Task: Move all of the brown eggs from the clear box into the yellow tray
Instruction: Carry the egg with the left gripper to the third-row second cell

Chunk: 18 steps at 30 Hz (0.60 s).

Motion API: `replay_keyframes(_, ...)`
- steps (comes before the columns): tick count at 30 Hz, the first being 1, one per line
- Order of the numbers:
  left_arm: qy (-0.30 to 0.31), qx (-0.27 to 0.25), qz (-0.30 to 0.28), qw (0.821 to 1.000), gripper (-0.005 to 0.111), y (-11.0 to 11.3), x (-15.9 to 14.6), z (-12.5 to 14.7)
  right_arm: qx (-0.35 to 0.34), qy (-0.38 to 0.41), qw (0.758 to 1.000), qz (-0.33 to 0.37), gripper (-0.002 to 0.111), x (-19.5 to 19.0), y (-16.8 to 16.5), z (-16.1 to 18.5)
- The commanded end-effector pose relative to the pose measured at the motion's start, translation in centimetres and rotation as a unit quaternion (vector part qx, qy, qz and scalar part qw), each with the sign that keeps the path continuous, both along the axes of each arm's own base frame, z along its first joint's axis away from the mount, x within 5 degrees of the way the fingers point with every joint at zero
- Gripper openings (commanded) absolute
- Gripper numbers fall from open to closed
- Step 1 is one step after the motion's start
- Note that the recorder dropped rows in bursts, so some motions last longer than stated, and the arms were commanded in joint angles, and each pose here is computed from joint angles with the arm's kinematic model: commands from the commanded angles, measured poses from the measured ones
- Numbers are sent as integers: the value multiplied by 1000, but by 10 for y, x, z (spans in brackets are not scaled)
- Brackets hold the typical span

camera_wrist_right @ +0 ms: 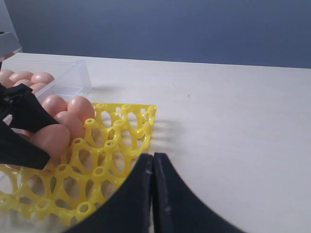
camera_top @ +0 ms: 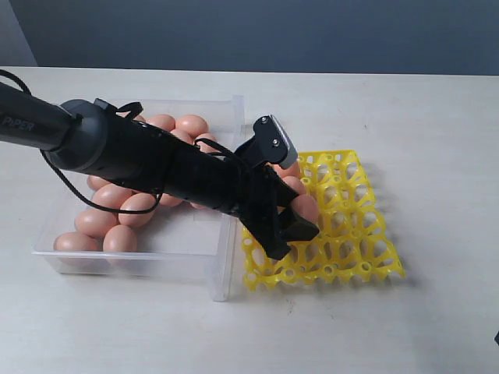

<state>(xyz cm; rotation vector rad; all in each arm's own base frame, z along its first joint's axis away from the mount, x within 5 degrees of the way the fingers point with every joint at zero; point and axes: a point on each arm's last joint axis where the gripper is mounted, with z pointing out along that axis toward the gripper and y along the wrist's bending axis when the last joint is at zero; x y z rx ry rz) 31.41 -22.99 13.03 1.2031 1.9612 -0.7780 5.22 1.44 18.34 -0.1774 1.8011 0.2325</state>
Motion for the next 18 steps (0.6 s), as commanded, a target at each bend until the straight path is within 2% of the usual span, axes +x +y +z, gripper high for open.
replay_keyframes(1, -7, -12, -11, 1000, 57, -3, 0, 3, 1, -8, 1000, 0, 1, 0, 0, 2)
replay_keyframes(9, -5, -28, -23, 999, 71, -5, -3, 6, 1, -8, 1000, 0, 1, 0, 0, 2)
replay_keyframes(13, -17, -40, -26, 999, 70, -5, -4, 20, 1, -8, 1000, 0, 1, 0, 0, 2)
replay_keyframes(18, -71, -43, -9, 997, 60, 0, -5, 57, 1, -8, 1000, 0, 1, 0, 0, 2)
